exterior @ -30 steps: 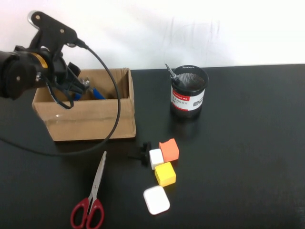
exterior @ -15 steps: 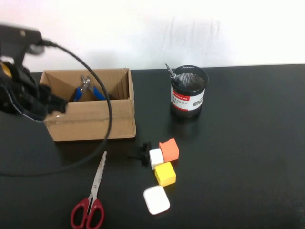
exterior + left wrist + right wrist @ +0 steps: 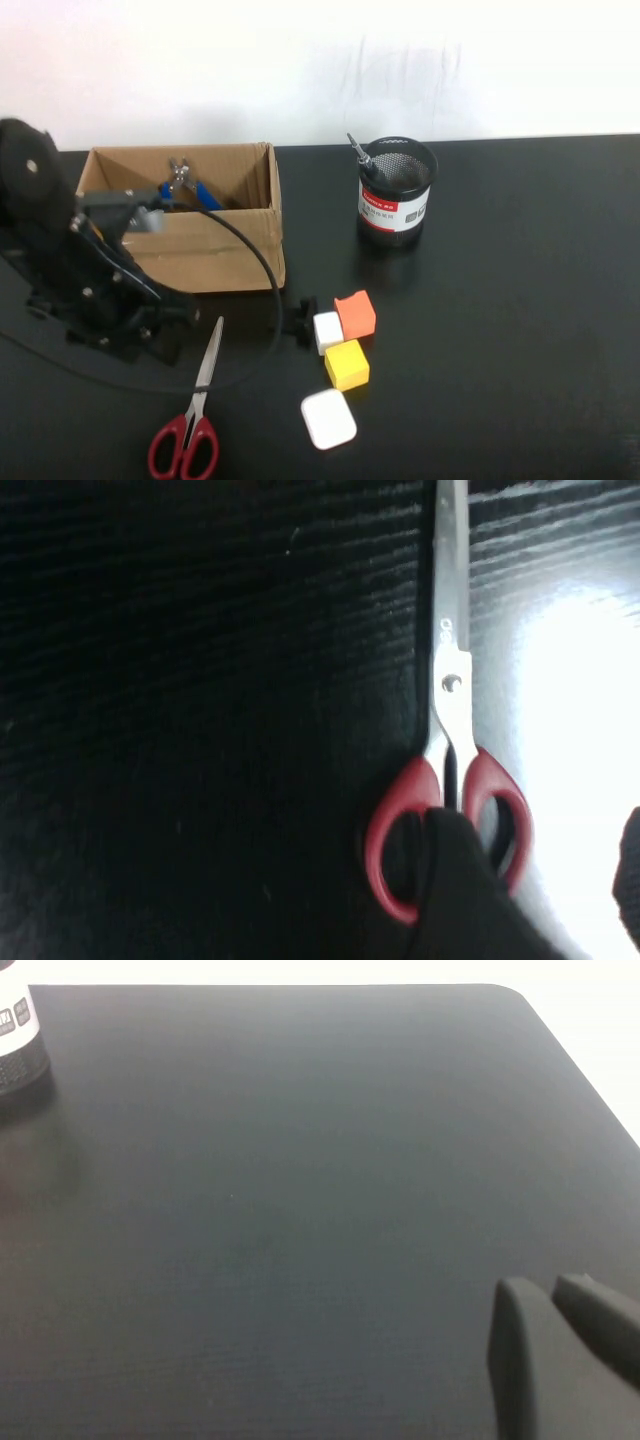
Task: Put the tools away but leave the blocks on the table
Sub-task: Pick up the scissors from the table
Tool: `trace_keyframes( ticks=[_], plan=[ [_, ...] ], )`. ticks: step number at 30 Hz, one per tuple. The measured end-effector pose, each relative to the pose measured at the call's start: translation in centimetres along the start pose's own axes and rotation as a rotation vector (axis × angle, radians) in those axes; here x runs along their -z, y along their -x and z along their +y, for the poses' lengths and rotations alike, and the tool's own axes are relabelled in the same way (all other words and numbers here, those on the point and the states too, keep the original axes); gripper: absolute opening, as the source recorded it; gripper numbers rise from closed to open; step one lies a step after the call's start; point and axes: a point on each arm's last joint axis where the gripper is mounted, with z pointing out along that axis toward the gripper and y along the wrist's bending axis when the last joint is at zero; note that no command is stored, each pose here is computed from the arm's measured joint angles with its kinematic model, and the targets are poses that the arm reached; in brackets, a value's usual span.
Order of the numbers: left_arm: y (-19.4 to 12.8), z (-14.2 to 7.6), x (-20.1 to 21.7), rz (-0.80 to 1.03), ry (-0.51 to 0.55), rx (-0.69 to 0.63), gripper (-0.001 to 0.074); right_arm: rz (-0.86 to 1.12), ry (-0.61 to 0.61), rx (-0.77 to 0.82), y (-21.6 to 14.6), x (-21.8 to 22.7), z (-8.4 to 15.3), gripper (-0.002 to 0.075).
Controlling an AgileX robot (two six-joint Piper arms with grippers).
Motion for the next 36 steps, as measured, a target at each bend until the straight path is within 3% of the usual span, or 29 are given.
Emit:
trace_keyframes(
  ticks=[8,16,22,29,32,34,36],
  plan=[
    [0.1,-0.1,-4.2,0.054,0.017,-0.049,0.0329,0.000,0.000,0.000,0.0,0.0,0.0,-0.0006],
    [0.7,-3.7,-7.0,0.012,0.047,-0.045,0.0330,0.000,0.000,-0.002,0.0,0.0,0.0,-0.0006],
    [0.9,-3.2,-8.5,0.033,0.115,0.022,0.0330,0.000,0.000,-0.002,0.0,0.0,0.0,-0.0006],
    [1.0,-2.7,-10.3,0.083,0.152,0.007,0.0328,0.000,0.000,-0.001,0.0,0.0,0.0,-0.0006],
    [1.0,-2.6,-10.8,0.113,0.165,-0.019,0.0262,0.000,0.000,-0.001,0.0,0.0,0.0,-0.0006],
    [1.0,-2.4,-10.8,0.128,0.177,-0.058,0.0134,0.000,0.000,-0.001,0.0,0.0,0.0,-0.0006],
    [1.1,-2.4,-10.7,0.132,0.179,-0.099,0.0087,0.000,0.000,-0.001,0.0,0.0,0.0,-0.0006]
  ],
)
